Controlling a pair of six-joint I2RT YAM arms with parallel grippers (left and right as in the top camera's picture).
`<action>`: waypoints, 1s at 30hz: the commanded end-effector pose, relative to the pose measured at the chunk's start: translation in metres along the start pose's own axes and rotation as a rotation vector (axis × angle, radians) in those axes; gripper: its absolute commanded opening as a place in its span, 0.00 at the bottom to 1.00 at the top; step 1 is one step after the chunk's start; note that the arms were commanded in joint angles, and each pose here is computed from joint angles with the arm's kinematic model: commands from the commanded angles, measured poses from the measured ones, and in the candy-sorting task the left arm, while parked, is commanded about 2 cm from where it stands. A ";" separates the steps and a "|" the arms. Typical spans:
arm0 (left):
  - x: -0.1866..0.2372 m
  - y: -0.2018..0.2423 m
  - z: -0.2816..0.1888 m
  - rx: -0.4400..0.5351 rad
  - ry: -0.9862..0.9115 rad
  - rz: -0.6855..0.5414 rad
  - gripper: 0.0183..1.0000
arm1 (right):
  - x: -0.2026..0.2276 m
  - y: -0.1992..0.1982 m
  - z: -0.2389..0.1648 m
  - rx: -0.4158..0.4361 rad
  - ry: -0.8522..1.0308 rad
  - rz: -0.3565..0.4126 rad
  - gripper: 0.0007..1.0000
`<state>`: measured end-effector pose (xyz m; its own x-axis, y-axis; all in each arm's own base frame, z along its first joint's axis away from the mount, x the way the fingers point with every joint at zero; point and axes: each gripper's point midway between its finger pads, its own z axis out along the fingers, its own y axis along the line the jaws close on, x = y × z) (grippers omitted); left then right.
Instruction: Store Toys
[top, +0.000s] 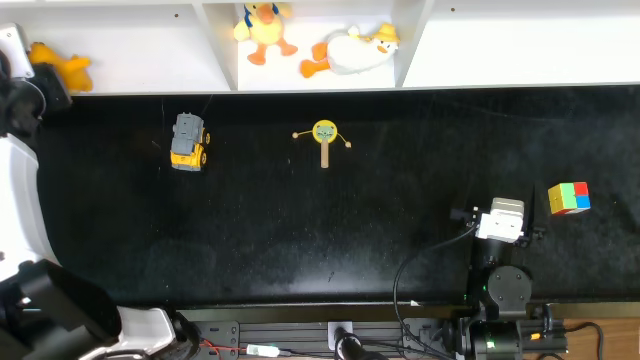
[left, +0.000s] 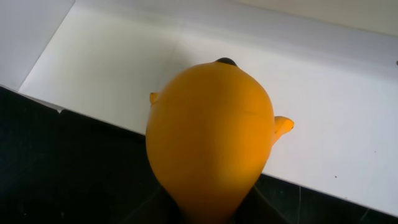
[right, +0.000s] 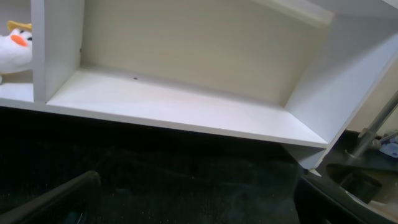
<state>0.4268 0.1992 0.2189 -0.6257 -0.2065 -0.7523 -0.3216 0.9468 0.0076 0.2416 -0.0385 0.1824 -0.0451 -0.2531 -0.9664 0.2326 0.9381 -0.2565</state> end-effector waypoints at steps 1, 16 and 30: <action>-0.013 0.006 0.006 -0.025 -0.024 -0.002 0.21 | 0.003 0.002 0.000 -0.001 0.001 0.000 0.99; -0.012 0.000 0.030 0.002 -0.025 -0.016 0.27 | 0.003 0.002 0.000 -0.001 0.001 0.000 1.00; -0.020 -0.008 0.030 0.013 -0.053 -0.003 1.00 | 0.003 0.002 0.000 -0.001 0.001 0.000 1.00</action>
<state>0.4584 0.2036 0.2088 -0.5942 -0.2000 -0.7790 -0.3199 0.9474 0.0008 0.2416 -0.0384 0.1823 -0.0454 -0.2531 -0.9664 0.2321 0.9382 -0.2566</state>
